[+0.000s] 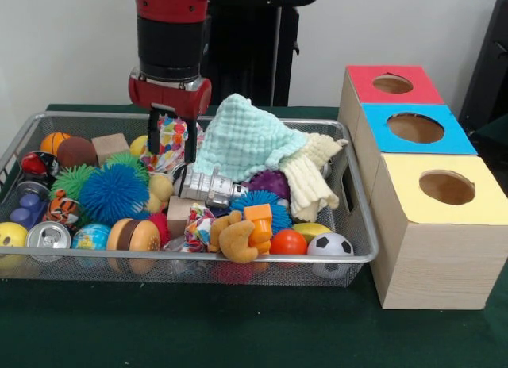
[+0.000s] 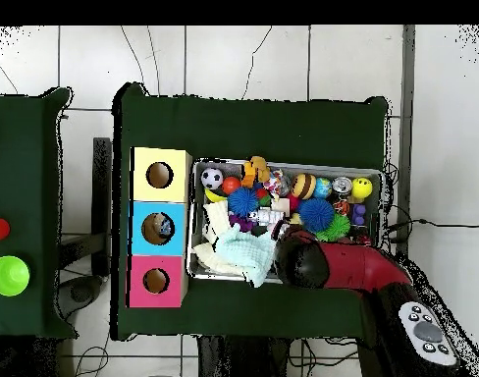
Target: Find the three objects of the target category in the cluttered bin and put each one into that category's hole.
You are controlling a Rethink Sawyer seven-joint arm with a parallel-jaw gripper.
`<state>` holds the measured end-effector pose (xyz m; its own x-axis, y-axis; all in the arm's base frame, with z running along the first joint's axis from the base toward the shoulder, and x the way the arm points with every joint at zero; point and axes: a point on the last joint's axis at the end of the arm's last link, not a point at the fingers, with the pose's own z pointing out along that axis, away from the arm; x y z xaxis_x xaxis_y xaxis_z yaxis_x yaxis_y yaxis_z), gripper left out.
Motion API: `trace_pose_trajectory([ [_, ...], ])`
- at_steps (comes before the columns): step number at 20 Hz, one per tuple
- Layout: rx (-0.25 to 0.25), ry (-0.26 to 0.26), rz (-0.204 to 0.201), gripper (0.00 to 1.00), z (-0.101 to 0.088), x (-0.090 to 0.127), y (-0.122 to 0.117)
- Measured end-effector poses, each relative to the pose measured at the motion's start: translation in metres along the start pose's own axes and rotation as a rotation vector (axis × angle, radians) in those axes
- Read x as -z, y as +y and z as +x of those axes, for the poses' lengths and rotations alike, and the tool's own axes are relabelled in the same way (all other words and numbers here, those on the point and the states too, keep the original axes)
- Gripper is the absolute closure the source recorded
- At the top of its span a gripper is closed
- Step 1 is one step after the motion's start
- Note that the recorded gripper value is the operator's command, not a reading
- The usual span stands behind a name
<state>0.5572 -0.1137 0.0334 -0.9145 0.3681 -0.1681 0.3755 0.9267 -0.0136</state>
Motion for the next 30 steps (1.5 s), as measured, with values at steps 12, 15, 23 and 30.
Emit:
trace_pose_trajectory([
  [12, 0.013, -0.056, 0.038, 0.00, 0.015, -0.049, -0.009],
  [15, 0.004, -0.113, 0.055, 0.00, 0.003, -0.057, -0.018],
  [23, -0.008, -0.136, 0.062, 0.00, 0.010, -0.099, -0.023],
  [30, -0.009, -0.160, 0.052, 0.00, 0.007, -0.106, -0.024],
])
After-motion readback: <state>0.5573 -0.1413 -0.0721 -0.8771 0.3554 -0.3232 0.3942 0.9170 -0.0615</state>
